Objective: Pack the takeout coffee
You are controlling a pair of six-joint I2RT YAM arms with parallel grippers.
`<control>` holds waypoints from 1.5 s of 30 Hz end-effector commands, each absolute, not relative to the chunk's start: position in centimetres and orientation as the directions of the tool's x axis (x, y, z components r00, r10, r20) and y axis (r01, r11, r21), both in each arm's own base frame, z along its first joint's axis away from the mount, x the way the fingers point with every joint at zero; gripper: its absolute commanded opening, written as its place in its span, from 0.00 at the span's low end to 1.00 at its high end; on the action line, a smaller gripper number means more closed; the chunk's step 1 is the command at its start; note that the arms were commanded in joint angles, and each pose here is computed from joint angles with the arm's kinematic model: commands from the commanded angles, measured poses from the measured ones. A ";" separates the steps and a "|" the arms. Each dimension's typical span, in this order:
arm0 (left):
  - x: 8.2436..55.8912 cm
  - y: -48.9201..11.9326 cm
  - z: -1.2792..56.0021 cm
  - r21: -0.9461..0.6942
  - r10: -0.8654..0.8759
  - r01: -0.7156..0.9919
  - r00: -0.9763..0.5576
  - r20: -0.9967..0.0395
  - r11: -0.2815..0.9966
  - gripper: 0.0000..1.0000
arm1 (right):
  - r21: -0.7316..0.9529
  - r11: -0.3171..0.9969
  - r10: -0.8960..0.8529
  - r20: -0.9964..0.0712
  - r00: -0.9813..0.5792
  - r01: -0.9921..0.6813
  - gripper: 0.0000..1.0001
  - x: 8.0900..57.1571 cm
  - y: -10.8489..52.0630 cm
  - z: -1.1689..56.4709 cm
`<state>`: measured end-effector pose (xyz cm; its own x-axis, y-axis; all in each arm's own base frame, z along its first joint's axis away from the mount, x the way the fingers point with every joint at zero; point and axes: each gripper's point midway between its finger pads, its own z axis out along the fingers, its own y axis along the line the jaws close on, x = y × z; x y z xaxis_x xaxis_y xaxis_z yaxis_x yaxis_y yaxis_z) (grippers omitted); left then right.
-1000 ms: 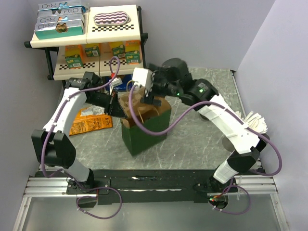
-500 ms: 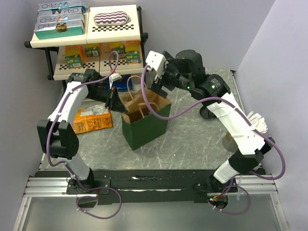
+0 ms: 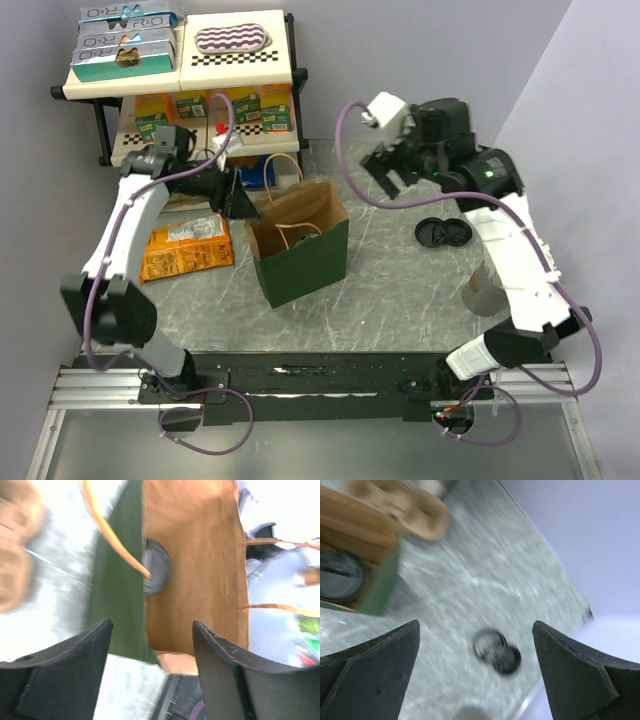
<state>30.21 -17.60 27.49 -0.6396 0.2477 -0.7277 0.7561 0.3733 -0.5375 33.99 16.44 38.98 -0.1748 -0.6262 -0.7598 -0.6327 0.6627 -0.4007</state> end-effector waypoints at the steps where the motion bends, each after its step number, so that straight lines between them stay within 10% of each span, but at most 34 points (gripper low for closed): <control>1: 31.7 -16.5 33.0 -0.293 0.196 0.817 -0.434 -0.879 0.497 0.74 | -0.420 0.766 -0.615 -0.700 -0.363 -0.487 0.99 31.6 8.7 38.1; 17: 32.3 -13.0 41.7 0.192 0.231 0.698 0.039 -0.972 0.690 0.84 | -0.524 0.795 -0.557 -0.428 -0.712 -0.307 0.83 24.1 -3.4 34.4; 33: 32.8 -18.5 45.0 0.168 0.191 0.783 0.064 -0.980 0.599 0.82 | -0.352 0.879 -0.477 -0.673 -0.566 -0.322 0.49 19.4 -1.0 32.6; 45: 29.7 -19.9 44.5 0.178 0.119 0.832 0.135 -0.984 0.526 0.84 | -0.203 0.911 -0.412 -0.517 -0.750 -0.360 0.27 22.7 -0.9 32.3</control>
<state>30.96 -19.39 41.90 0.0295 0.1629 -0.9862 0.8190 0.5616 0.1173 24.85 -0.77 32.89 -0.6482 -0.4651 -0.6029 -0.3596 0.8849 -0.2960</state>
